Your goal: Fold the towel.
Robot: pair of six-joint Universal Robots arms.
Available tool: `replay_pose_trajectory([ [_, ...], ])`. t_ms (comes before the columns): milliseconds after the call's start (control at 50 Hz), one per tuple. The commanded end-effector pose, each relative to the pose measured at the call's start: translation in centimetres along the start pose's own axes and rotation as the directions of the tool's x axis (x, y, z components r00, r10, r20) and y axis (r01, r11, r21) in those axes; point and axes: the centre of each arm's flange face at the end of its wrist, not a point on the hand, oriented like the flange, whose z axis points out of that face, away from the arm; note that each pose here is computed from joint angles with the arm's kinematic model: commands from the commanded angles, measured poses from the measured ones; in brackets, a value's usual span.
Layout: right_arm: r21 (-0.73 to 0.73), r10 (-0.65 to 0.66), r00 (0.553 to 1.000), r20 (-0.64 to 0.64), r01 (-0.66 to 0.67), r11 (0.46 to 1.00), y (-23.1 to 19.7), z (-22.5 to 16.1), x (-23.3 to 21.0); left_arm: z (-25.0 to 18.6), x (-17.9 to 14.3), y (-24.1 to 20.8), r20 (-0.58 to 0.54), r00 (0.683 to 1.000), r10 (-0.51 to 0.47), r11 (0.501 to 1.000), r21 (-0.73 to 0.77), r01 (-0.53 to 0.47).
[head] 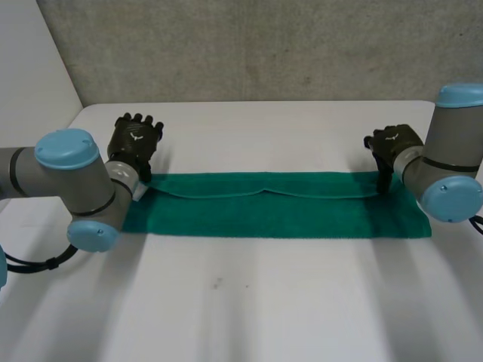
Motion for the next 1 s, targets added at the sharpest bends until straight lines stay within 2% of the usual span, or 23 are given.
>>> replay_pose_trajectory([
  [20, -0.076, -0.099, 0.994, 0.053, 0.103, 0.992, 1.2, -1.0, -0.8, -0.5, 1.3, 1.2, -0.076, 0.997, 0.002, 1.0, -0.03, -0.004],
  [160, -0.055, -0.107, 0.994, 0.007, 0.108, 0.993, 2.1, 0.9, -0.8, 1.1, 1.7, 2.2, -0.067, 0.998, 0.003, 1.0, -0.018, -0.004],
  [320, 0.116, -0.084, 0.988, -0.133, 0.1, 0.988, 0.9, 4.5, -0.1, 4.4, 1.5, 2.5, -0.007, 1.0, 0.006, 0.998, 0.065, -0.005],
  [420, 0.202, -0.014, 0.977, -0.215, 0.058, 0.978, 0.6, 6.3, 0.6, 5.9, 0.8, 2.5, 0.05, 0.999, 0.003, 0.994, 0.111, -0.008],
  [540, 0.22, 0.094, 0.97, -0.226, -0.043, 0.975, 0.8, 6.4, 1.3, 5.6, 0.2, 2.2, 0.089, 0.996, -0.026, 0.994, 0.107, 0.016],
  [640, 0.155, 0.095, 0.978, -0.184, -0.066, 0.986, 1.2, 4.9, 1.1, 3.7, -0.3, 1.2, 0.075, 0.996, -0.046, 0.996, 0.084, 0.04],
  [700, 0.073, 0.087, 0.989, -0.121, -0.079, 0.994, 0.8, 1.9, 1.2, 2.7, -0.5, 0.8, 0.065, 0.997, -0.047, 0.997, 0.071, 0.042],
  [860, -0.005, 0.125, 0.992, -0.005, -0.125, 0.992, 2.6, -3.0, 2.9, -1.0, -0.7, 0.3, 0.031, 0.997, -0.07, 0.998, 0.01, 0.07],
  [1000, -0.085, 0.159, 0.987, 0.034, -0.156, 0.984, 4.9, -4.8, 2.9, -3.6, -0.9, -0.1, 0.012, 0.99, -0.141, 0.99, -0.026, 0.141],
])
